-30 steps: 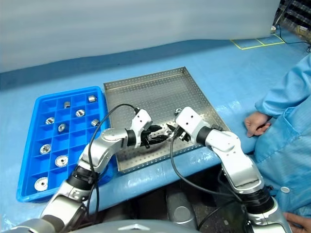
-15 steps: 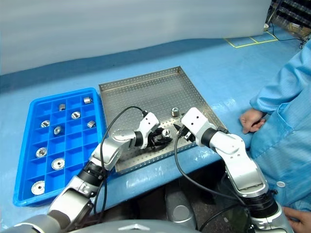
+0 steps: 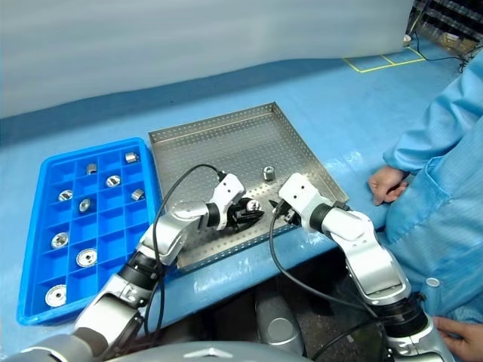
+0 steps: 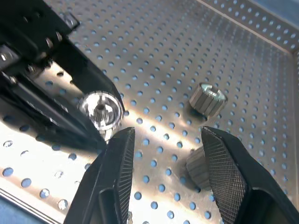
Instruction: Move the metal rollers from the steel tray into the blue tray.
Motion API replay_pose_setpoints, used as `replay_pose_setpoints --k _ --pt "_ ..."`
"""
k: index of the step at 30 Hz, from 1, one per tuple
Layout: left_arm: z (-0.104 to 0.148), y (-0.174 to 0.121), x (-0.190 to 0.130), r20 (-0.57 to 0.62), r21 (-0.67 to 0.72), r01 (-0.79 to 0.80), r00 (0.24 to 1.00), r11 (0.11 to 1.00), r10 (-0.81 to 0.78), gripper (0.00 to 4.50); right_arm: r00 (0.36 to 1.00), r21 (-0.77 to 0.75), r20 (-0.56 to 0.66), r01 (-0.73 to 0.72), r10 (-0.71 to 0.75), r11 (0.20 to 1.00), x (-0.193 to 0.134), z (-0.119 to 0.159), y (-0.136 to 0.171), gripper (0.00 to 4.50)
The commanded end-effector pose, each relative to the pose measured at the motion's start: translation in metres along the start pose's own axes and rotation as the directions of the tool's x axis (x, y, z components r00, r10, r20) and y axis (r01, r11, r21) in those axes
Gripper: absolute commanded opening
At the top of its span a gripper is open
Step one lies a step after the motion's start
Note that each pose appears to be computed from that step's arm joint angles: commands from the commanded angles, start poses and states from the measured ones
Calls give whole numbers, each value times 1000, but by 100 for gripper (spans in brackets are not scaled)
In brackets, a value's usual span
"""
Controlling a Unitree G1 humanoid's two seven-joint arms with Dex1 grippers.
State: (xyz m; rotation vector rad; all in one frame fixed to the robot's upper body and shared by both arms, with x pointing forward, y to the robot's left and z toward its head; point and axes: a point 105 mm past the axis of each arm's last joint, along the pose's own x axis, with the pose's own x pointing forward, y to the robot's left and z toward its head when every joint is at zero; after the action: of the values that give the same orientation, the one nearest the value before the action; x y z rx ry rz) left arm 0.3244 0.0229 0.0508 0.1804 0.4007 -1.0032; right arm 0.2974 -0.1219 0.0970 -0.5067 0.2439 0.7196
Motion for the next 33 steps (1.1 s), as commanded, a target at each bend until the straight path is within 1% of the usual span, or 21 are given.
replay_pose_setpoints --k 1,4,6,7,9,11,13,15,17,21,24,26,27,29,30,33 --pt "29 10 -25 102 34 -59 993 998 55 182 998 21 38 -52 51 998 0 5 6 238" --pt "36 16 -55 121 67 -100 988 993 91 182 968 92 191 -186 166 978 -3 29 21 238" --pt "41 20 -80 143 70 -143 981 987 132 182 904 128 329 -329 273 936 -6 53 37 238" --pt "43 22 -90 152 66 -169 976 983 157 182 874 124 370 -381 314 916 -7 61 44 238" --pt "45 27 -111 157 64 -238 961 969 226 182 831 90 414 -444 372 892 -6 71 55 238" --pt "42 32 -130 136 78 -317 943 945 305 182 791 63 447 -493 417 867 -4 80 65 238" --pt "36 35 -144 103 100 -378 924 920 368 182 769 38 457 -519 447 854 -2 85 71 238" --pt "27 43 -162 67 116 -466 885 877 462 182 759 13 449 -533 472 846 3 87 78 238" --pt "19 47 -180 46 94 -540 842 837 538 182 750 -3 439 -549 494 836 7 88 83 238" --pt "-4 50 -204 -21 36 -635 771 772 636 182 761 -9 416 -543 497 839 16 85 85 238" --pt "-14 47 -210 -50 29 -652 756 758 652 182 766 -10 408 -540 497 841 18 84 84 238" --pt "-19 50 -214 -64 20 -680 731 733 680 182 770 -12 401 -538 497 843 18 83 84 238" --pt "-22 54 -217 -67 8 -702 710 712 701 182 773 -12 397 -534 495 845 19 83 83 238" --pt "-28 67 -222 -88 -1 -763 643 646 760 182 780 -10 395 -525 486 851 20 82 81 238" --pt "-29 71 -222 -92 -5 -774 630 633 771 182 782 -7 396 -521 481 853 20 82 80 238" --pt "-26 73 -208 -68 -40 -743 669 668 740 182 786 -1 399 -514 472 858 21 83 80 238"
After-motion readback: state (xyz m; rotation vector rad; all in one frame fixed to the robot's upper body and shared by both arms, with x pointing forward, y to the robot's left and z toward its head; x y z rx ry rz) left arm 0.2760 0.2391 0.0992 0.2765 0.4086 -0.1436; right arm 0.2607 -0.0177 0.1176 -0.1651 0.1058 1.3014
